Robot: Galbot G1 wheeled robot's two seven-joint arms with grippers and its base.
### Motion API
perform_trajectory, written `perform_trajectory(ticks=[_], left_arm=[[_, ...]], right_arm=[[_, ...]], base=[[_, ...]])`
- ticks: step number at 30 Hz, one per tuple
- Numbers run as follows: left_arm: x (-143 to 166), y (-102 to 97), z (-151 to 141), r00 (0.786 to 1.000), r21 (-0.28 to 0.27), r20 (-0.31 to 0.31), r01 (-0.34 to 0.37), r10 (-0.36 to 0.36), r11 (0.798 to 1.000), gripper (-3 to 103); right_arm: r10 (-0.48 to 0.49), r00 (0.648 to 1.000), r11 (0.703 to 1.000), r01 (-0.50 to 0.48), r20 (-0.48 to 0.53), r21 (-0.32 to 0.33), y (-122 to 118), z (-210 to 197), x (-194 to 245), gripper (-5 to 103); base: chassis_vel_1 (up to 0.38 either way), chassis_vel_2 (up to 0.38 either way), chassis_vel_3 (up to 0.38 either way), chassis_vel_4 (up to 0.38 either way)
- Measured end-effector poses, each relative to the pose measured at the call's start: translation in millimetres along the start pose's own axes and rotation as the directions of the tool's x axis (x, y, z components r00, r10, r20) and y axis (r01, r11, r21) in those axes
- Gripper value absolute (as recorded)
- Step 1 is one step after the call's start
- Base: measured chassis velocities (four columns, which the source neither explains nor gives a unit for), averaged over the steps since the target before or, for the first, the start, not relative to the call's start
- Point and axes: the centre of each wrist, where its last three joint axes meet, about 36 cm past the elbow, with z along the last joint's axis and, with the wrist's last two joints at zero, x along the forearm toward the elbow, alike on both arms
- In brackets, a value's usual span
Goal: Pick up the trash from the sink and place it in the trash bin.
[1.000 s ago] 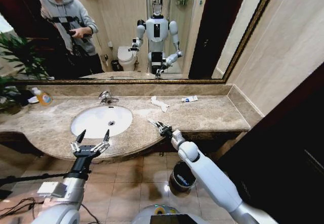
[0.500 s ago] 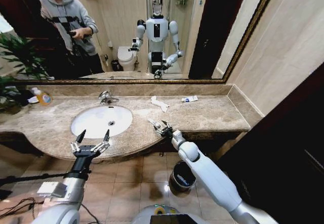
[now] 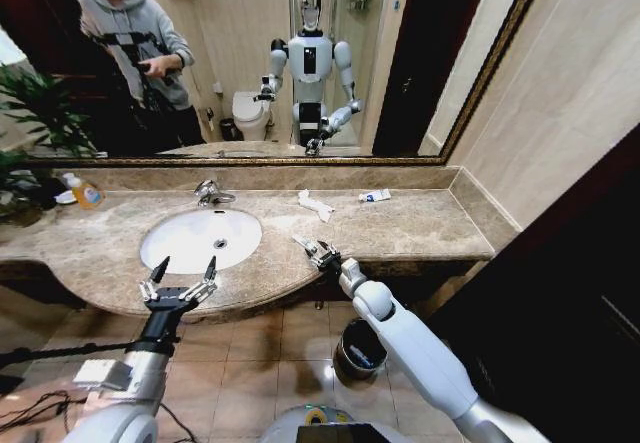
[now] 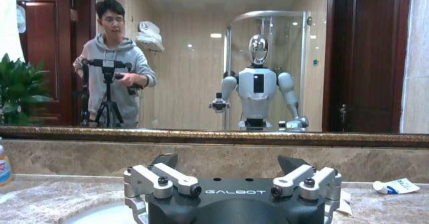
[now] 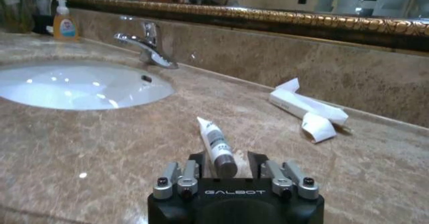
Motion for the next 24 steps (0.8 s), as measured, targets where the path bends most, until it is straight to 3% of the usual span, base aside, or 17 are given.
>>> perform_trajectory(ticks=[2,4,7,9,10,16,24], left_arm=[[0,0.0,0,1.0,0.0,0.0,0.0,0.0,1.0,100],[0,0.0,0,1.0,0.0,0.0,0.0,0.0,1.0,100],[0,0.0,0,1.0,0.0,0.0,0.0,0.0,1.0,100],[0,0.0,0,1.0,0.0,0.0,0.0,0.0,1.0,100],[0,0.0,0,1.0,0.0,0.0,0.0,0.0,1.0,100],[0,0.0,0,1.0,0.0,0.0,0.0,0.0,1.0,100],[0,0.0,0,1.0,0.0,0.0,0.0,0.0,1.0,100]], right_arm=[[-0.001,1.0,1.0,0.001,-0.002,0.002,0,1,1,36],[0.0,1.0,1.0,0.0,-0.002,0.001,-1,1,1,36],[0.002,1.0,1.0,-0.002,-0.001,0.0,-3,0,2,23],[0.001,1.0,1.0,-0.001,0.001,-0.002,-3,0,2,23],[0.002,1.0,1.0,-0.002,0.003,-0.004,-3,-1,2,17],[0.005,1.0,1.0,-0.005,0.012,-0.01,-5,-4,5,17],[0.072,0.996,0.997,-0.071,0.06,-0.024,-34,-16,30,17]], base=[[0.0,0.0,0.0,0.0],[0.0,0.0,0.0,0.0],[0.0,0.0,0.0,0.0],[0.0,0.0,0.0,0.0],[0.0,0.0,0.0,0.0],[0.0,0.0,0.0,0.0],[0.0,0.0,0.0,0.0]])
